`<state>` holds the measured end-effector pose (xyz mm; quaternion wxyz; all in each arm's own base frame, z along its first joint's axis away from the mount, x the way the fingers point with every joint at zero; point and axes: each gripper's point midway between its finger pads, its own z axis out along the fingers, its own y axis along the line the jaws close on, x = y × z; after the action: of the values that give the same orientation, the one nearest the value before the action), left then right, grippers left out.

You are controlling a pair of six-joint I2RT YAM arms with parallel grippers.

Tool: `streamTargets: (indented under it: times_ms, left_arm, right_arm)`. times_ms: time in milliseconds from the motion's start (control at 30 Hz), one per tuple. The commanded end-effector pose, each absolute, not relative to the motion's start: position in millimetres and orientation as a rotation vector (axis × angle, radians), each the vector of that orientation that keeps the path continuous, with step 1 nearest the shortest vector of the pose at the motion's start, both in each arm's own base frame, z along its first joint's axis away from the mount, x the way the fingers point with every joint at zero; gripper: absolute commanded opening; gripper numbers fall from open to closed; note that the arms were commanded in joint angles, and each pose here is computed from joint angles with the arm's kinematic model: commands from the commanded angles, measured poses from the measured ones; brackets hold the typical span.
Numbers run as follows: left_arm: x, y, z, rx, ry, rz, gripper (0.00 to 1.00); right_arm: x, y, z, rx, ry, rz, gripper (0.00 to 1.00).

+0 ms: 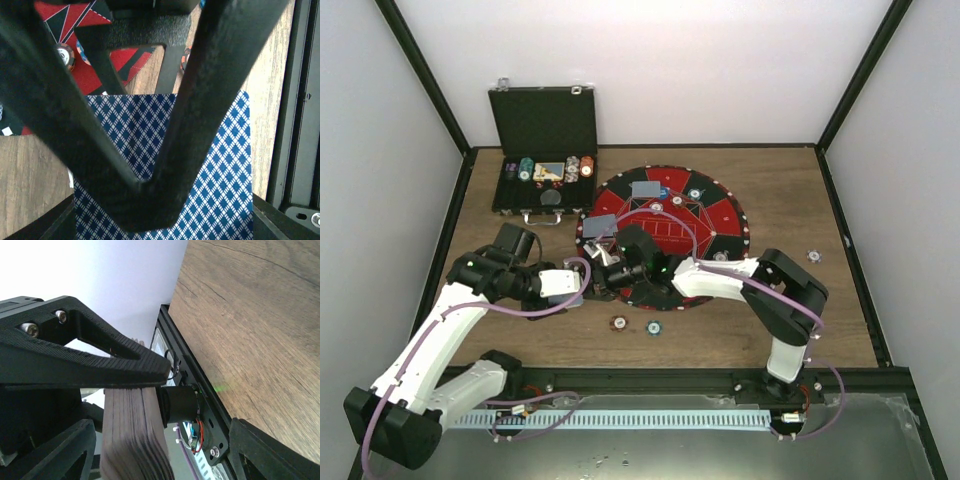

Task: Distribute texas hold em gaming equipment

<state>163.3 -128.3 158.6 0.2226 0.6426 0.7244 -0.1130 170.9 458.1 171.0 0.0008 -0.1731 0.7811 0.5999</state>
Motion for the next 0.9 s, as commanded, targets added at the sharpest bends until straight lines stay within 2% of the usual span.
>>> streamTargets:
  times_ms: [0,267,467,867]
  left_arm:
    - [163.3,-131.8,170.4,1.765,1.959,-0.322,0.08]
    - [163.3,-131.2,172.0,1.762,1.962,-0.316,0.08]
    - [163.0,-132.4,174.1,1.762,1.954,-0.323,0.08]
    - [164.7,-133.7,174.5,1.759,1.952,-0.327,0.08]
  right_arm:
    - [170.5,475.1,182.8,-0.589,2.381,1.964,0.75]
    - [175.3,479.3,157.9,-0.576,2.447,1.944,0.70]
    - [182.0,454.0,142.9,-0.482,2.484,1.925,0.64]
    - [184.7,432.2,169.6,-0.473,2.425,1.919,0.51]
